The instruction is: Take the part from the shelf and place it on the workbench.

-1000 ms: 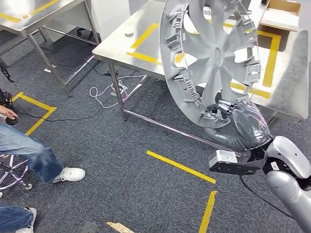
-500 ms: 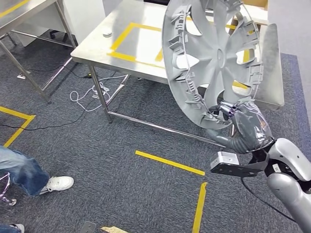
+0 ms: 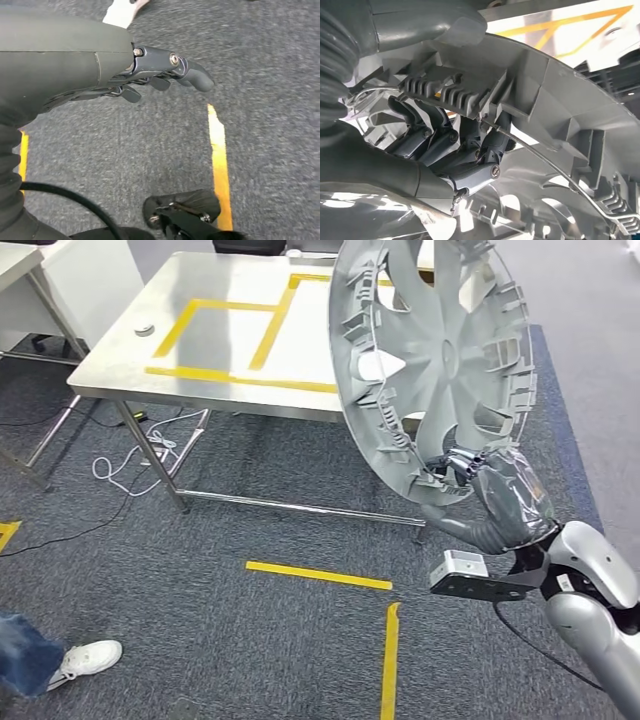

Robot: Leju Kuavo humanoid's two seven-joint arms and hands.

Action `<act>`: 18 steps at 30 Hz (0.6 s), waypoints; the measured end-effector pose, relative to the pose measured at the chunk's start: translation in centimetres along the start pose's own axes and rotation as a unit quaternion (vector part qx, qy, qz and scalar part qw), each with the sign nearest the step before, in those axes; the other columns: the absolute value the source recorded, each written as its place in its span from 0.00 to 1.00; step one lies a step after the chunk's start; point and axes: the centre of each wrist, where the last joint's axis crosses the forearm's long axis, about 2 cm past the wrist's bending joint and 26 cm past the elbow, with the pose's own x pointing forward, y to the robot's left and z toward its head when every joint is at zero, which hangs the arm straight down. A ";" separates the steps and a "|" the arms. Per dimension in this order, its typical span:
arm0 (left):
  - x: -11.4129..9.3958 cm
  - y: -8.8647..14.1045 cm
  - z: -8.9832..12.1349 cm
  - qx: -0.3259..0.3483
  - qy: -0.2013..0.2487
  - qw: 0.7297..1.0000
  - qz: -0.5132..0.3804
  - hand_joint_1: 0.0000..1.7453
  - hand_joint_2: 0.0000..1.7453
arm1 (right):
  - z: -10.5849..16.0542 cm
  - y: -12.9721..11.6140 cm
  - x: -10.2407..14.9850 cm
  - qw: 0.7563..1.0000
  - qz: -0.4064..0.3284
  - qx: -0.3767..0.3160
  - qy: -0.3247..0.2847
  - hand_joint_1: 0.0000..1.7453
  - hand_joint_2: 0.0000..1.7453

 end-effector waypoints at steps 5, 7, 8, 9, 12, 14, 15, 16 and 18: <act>0.0 0.1 -0.1 0.001 0.000 1.000 -0.001 0.00 1.00 | 0.0 0.0 0.0 1.000 0.000 -0.001 0.000 1.00 1.00; 0.1 0.2 -0.1 0.001 -0.002 1.000 -0.001 0.00 1.00 | 0.0 -0.1 -0.1 1.000 0.001 -0.001 0.001 1.00 1.00; 0.2 0.2 -0.1 0.001 -0.002 1.000 -0.001 0.00 1.00 | 0.0 -0.1 -0.1 1.000 0.002 -0.001 0.001 1.00 1.00; 0.2 0.2 -0.1 0.001 -0.003 1.000 -0.002 0.00 1.00 | 0.0 -0.1 -0.1 1.000 0.002 -0.001 0.001 1.00 1.00; 0.1 0.1 -0.1 -0.003 -0.003 1.000 -0.002 0.00 1.00 | 0.1 0.0 -0.1 1.000 0.016 -0.001 0.000 1.00 1.00; 0.1 0.0 -0.1 -0.010 -0.008 1.000 -0.001 0.00 1.00 | 0.1 0.0 -0.1 0.999 0.037 -0.004 0.000 1.00 1.00; 0.2 0.0 -0.1 -0.014 -0.012 1.000 -0.001 0.00 1.00 | 0.1 0.0 0.0 0.999 0.046 -0.007 0.000 1.00 1.00; 0.2 0.1 -0.2 -0.017 -0.015 1.000 0.000 0.00 1.00 | 0.1 0.0 0.0 0.999 0.053 -0.010 0.000 1.00 1.00; 0.2 0.1 -0.2 -0.025 -0.021 0.999 0.002 0.00 1.00 | 0.1 0.0 0.0 0.998 0.061 -0.014 -0.001 1.00 1.00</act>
